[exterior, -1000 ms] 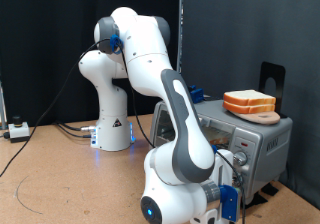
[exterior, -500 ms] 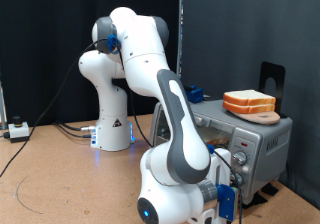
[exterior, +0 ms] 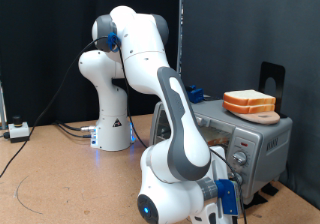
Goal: Make a piece of toast with the oven
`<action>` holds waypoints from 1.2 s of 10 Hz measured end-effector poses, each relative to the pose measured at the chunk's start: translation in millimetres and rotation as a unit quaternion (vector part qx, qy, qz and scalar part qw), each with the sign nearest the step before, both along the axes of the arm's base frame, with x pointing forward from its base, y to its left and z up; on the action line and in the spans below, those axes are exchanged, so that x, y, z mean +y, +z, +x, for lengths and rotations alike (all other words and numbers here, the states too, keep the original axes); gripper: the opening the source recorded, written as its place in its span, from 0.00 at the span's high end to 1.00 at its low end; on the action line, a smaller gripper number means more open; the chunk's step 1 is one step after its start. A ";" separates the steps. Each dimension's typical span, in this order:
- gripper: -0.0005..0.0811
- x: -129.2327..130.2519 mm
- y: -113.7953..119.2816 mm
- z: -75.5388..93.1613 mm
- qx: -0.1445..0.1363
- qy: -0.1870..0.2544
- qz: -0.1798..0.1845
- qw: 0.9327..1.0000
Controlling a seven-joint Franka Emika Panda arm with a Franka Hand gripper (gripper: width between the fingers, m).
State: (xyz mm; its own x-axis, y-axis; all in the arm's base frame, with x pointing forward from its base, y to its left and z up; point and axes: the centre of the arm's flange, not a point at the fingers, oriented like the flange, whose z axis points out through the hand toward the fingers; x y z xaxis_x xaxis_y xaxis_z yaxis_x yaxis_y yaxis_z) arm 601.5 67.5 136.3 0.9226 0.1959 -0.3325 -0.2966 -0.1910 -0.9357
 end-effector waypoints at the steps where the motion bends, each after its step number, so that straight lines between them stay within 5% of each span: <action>1: 0.88 0.0 0.5 -0.1 -0.026 0.004 0.007 1.000; 5: 0.88 -0.1 1.9 -0.3 -0.093 0.015 0.023 0.995; 10: 0.86 -1.1 8.7 -1.6 -0.086 0.020 0.025 0.996; 11: 0.66 -1.9 13.6 -2.3 -0.085 0.021 0.027 0.996; 12: 0.66 -2.6 18.6 -3.1 -0.082 0.023 0.028 0.996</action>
State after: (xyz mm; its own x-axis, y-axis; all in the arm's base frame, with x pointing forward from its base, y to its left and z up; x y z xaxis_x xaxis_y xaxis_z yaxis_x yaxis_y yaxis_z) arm 598.4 64.9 154.9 0.9533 0.2525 -0.1660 -0.1317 -0.1471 -0.9803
